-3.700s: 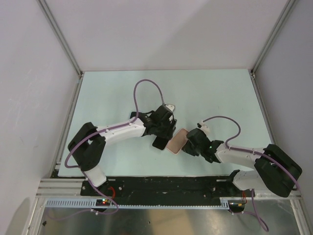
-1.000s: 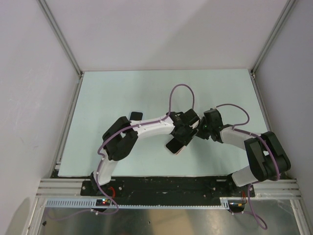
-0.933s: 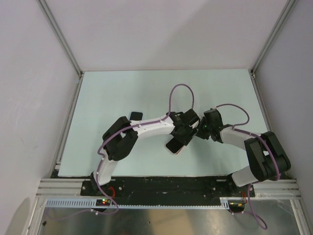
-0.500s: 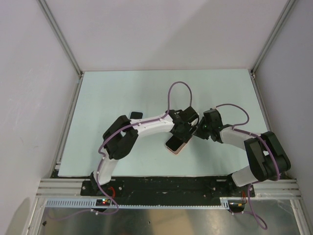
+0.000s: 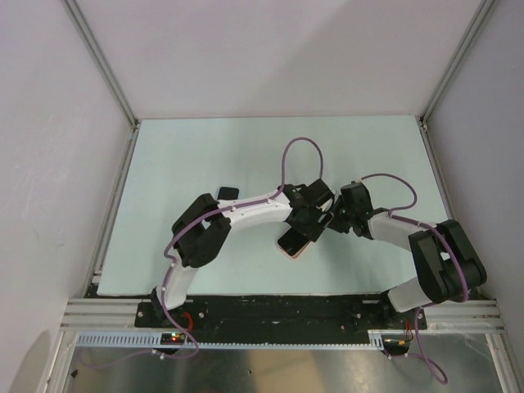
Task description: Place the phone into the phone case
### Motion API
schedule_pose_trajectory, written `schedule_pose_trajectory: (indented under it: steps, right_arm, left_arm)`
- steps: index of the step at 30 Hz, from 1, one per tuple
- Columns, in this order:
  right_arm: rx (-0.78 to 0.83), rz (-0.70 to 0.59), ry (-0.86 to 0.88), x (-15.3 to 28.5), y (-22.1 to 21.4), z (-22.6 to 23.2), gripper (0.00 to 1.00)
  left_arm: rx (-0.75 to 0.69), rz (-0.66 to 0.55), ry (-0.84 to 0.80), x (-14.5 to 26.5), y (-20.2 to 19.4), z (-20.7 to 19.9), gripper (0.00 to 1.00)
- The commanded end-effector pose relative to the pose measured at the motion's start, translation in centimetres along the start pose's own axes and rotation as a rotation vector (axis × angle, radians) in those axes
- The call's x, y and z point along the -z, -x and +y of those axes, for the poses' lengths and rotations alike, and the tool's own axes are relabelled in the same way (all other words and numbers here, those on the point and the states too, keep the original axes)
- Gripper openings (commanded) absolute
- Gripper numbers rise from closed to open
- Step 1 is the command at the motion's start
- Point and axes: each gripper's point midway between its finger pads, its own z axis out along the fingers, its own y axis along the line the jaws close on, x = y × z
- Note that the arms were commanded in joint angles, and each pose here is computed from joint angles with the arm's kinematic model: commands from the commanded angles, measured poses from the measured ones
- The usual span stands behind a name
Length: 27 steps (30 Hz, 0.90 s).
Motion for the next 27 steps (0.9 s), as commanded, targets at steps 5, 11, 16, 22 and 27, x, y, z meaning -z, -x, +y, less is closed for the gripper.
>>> schedule_pose_trajectory:
  steps: [5,11,16,22,27]
  right_arm:
    - [0.03,-0.003,0.006,-0.2,0.1,0.6,0.22]
    - [0.062,0.015,0.02,-0.1,-0.9,1.3,0.22]
    - [0.14,0.06,0.131,-0.5,-1.8,4.7,0.25]
    - [0.21,0.095,0.154,-1.5,-2.6,7.3,0.37]
    - [0.153,0.025,0.081,-0.3,0.0,5.4,0.54]
  left_arm:
    - [0.029,-0.195,-0.004,6.2,4.4,-0.3,0.9]
    - [0.151,-0.261,0.112,8.9,3.6,3.4,0.86]
    - [0.264,-0.256,0.112,8.4,0.4,6.9,0.73]
    - [0.342,-0.251,0.074,7.4,-2.4,8.4,0.64]
    - [0.381,-0.241,0.023,6.0,-2.3,8.4,0.54]
